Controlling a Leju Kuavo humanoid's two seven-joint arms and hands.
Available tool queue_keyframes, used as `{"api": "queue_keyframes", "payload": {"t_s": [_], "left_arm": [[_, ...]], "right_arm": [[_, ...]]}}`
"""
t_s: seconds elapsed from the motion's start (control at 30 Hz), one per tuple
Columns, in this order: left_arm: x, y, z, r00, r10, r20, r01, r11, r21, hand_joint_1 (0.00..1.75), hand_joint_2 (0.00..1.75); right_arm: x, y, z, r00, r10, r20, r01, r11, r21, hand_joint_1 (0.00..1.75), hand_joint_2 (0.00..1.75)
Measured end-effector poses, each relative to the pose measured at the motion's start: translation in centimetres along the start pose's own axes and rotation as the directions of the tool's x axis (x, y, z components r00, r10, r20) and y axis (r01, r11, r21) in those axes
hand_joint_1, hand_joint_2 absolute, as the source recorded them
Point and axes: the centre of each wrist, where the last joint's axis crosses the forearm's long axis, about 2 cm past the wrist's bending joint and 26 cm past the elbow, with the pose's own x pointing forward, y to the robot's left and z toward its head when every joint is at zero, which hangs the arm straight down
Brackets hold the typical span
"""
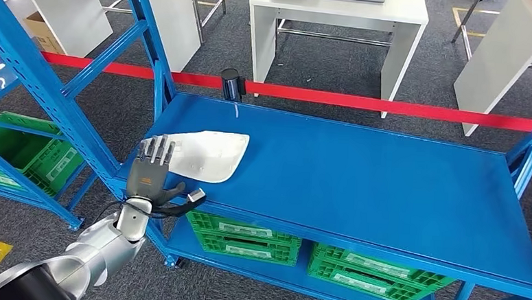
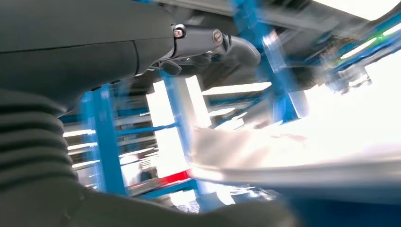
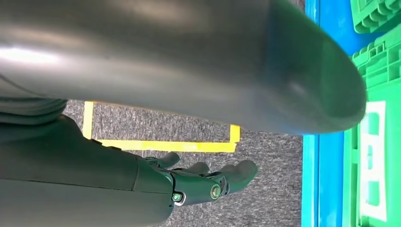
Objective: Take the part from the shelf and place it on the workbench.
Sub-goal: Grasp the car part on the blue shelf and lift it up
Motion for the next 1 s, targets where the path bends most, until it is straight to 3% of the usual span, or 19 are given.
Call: {"api": "queue_keyframes", "payload": {"t_s": [0.13,0.4,1.0], "left_arm": [[-1.2,0.3,-1.0,0.999,-0.01,-0.046,0.009,1.0,-0.027,0.0,1.75],[-1.5,1.1,-1.9,0.999,-0.025,-0.038,0.024,1.0,-0.017,0.0,1.75],[-1.7,0.3,-1.2,0.999,-0.043,-0.016,0.044,0.999,0.023,0.0,1.75]], "right_arm": [[-0.1,0.0,0.0,1.0,0.008,0.0,-0.008,1.0,0.004,0.0,0.0],[0.0,0.0,0.0,1.0,0.011,0.006,-0.011,1.0,0.006,0.0,0.0],[0.0,-0.1,0.0,1.0,0.006,0.03,-0.006,1.0,0.003,0.0,0.0]]}}
